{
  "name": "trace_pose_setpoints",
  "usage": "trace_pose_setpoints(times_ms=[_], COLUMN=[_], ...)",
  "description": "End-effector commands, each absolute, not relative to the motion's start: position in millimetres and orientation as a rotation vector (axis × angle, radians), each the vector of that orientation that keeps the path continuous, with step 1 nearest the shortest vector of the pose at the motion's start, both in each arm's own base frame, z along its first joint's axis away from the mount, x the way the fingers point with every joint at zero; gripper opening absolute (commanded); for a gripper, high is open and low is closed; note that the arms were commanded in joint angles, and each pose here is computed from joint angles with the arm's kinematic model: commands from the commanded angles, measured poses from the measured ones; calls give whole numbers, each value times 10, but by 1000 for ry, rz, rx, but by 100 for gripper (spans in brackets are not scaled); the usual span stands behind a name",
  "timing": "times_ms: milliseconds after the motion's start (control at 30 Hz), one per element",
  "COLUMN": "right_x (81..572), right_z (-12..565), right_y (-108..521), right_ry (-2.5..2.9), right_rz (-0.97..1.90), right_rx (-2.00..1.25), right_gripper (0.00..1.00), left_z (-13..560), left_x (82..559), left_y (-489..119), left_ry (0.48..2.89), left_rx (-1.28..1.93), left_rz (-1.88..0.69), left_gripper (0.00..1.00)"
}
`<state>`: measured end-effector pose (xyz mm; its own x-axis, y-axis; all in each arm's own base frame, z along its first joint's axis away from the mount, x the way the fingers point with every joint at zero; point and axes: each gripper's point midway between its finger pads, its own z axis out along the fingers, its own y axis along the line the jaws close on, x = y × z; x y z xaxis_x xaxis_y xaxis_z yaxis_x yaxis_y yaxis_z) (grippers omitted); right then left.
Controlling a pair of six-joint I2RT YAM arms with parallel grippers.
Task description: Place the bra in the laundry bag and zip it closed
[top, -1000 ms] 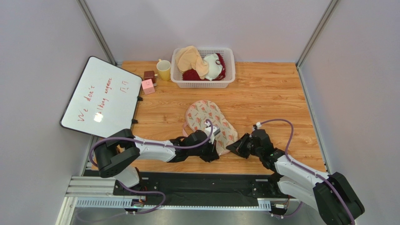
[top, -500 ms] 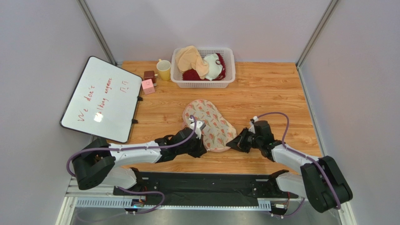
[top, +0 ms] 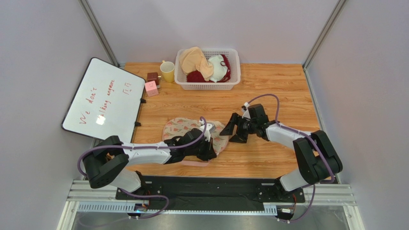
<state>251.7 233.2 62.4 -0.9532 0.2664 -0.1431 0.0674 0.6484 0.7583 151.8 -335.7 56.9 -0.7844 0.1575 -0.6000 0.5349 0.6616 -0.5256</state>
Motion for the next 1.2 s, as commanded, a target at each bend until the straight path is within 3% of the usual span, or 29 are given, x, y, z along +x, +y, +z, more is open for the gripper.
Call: trace_pose_setpoints(times_ms=[0, 167, 300, 467, 633, 933, 1167], right_x=[2316, 2071, 1994, 2024, 2085, 2110, 2125], right_z=[652, 797, 812, 748, 643, 560, 535], right_y=[2241, 2210, 2334, 2483, 2600, 2533, 2376], right_ry=[2646, 2571, 2529, 2486, 2482, 2501, 2506], right_rz=[1167, 1234, 1278, 1361, 1401, 1367, 1370], right_rx=[304, 326, 332, 442, 486, 512, 496], right_gripper=[82, 89, 84, 61, 53, 0, 0], left_z=[931, 914, 904, 905, 895, 681, 460], left_x=[1633, 1616, 1583, 1541, 1499, 1454, 1389], left_y=[-3610, -3574, -3571, -3568, -3535, -3158, -2494], left_ry=[2248, 2256, 2258, 2262, 2263, 2345, 2414], left_rx=[536, 550, 549, 547, 557, 451, 291], left_rz=[-1072, -1057, -1077, -1098, -1098, -975, -802], left_gripper=[0, 0, 0, 0, 0, 0, 0])
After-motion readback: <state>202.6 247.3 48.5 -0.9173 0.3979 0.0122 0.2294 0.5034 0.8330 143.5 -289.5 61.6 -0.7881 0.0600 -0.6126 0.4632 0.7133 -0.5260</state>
